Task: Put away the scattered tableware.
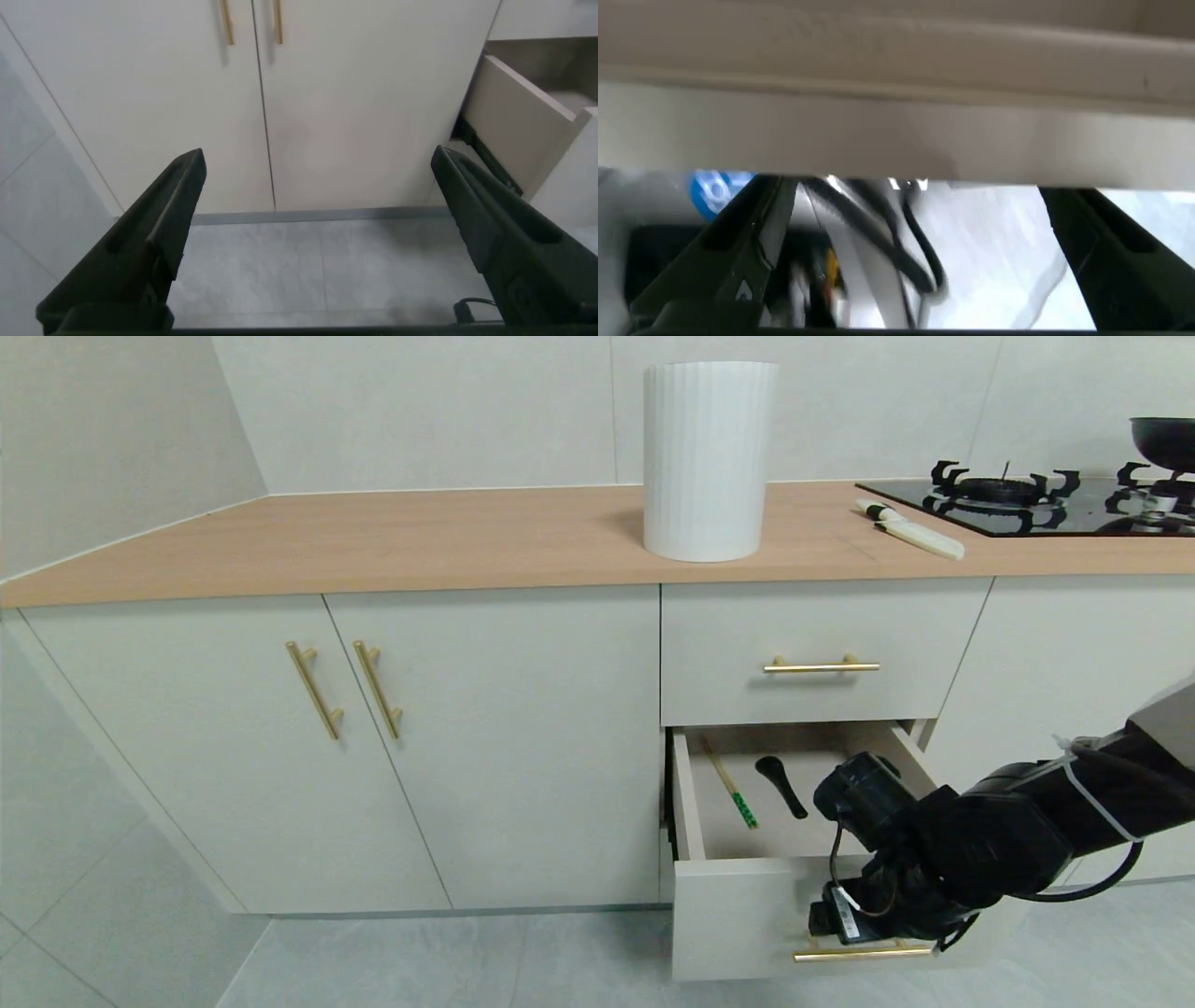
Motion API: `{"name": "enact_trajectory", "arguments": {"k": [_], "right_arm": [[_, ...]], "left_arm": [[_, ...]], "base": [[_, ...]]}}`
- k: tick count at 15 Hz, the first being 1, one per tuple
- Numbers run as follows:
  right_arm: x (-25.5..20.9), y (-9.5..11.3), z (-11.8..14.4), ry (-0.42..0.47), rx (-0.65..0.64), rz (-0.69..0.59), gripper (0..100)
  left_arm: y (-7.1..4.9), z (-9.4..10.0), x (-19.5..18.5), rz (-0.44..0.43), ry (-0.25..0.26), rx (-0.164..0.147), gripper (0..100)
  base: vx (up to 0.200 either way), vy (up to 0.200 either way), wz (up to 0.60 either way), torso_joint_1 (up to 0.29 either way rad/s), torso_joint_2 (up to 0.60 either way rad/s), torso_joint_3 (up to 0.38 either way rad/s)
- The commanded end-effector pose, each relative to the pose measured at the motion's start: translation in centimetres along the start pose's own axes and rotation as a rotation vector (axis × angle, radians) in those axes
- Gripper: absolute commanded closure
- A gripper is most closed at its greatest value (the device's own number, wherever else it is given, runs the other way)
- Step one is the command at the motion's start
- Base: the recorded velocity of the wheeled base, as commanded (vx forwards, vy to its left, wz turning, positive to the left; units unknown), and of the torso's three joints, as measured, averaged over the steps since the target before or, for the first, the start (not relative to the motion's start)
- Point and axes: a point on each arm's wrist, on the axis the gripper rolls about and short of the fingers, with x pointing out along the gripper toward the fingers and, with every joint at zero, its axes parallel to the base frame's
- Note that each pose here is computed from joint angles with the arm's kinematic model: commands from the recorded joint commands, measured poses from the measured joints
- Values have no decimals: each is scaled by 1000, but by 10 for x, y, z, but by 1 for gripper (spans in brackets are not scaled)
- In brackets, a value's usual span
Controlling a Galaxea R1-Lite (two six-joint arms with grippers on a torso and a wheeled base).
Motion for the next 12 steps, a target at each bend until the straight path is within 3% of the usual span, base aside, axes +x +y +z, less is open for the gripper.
{"name": "enact_trajectory", "arguments": {"k": [1, 12], "right_arm": [[15, -5, 9, -43, 63, -4, 0], [60, -8, 35, -389, 251, 32, 0]], "left_arm": [[0, 0, 0, 0, 1, 0, 0], [0, 0, 0, 0, 1, 0, 0]], "base": [[0, 0, 0, 0, 0, 0], [0, 0, 0, 0, 0, 0]]}}
